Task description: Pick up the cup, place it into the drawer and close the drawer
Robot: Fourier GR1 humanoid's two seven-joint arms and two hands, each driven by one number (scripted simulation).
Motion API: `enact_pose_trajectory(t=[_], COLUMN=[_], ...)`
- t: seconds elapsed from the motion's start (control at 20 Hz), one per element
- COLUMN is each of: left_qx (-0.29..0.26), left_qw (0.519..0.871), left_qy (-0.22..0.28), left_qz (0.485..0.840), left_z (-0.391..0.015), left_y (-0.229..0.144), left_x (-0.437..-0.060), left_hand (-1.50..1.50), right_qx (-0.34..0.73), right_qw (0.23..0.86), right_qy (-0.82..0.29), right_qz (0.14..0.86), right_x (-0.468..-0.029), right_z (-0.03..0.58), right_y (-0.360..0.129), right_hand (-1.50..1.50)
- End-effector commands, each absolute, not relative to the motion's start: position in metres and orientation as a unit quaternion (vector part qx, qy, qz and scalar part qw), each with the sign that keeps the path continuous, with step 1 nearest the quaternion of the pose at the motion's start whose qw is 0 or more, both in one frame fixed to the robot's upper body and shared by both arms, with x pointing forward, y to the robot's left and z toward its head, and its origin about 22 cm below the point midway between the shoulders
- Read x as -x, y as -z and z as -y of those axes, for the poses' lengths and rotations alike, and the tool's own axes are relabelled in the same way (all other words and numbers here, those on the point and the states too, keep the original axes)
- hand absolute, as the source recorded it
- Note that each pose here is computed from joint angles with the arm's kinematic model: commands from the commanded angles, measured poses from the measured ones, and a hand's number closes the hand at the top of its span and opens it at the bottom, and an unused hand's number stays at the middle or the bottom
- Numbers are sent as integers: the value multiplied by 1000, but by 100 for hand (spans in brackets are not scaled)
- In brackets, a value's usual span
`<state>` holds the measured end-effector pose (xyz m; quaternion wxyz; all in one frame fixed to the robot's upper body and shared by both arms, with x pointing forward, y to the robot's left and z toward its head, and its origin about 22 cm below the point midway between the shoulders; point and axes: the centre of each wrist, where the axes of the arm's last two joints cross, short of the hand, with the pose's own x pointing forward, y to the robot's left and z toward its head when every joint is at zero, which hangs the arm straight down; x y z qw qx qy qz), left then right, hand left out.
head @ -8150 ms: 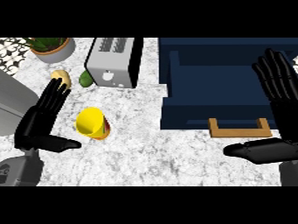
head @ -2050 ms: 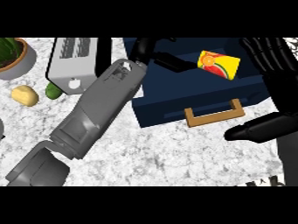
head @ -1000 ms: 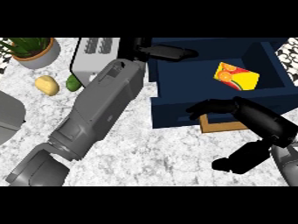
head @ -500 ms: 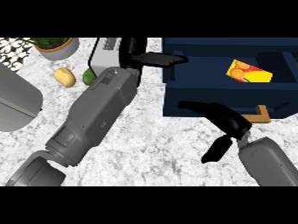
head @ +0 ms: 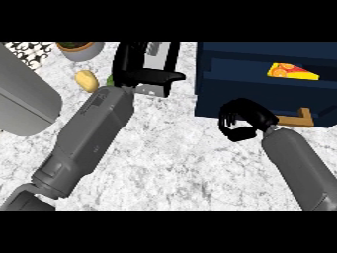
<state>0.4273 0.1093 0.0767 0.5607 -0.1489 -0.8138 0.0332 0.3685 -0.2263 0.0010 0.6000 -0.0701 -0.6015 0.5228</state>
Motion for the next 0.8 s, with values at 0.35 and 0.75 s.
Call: enact_pose_trajectory(t=[0.35,0.75], left_qx=[164,181], left_qw=[566,561], left_qy=[-23,-13], left_qz=[808,808], left_z=[-154,-156], left_y=[-67,-67], left_x=[-419,-415], left_hand=[-150,-150], right_qx=[146,150], right_qw=[595,599], right_qy=[-403,-361], right_qz=[680,699], right_x=[-431,-441], right_z=[280,296], right_y=[-71,-109], right_hand=[150,150])
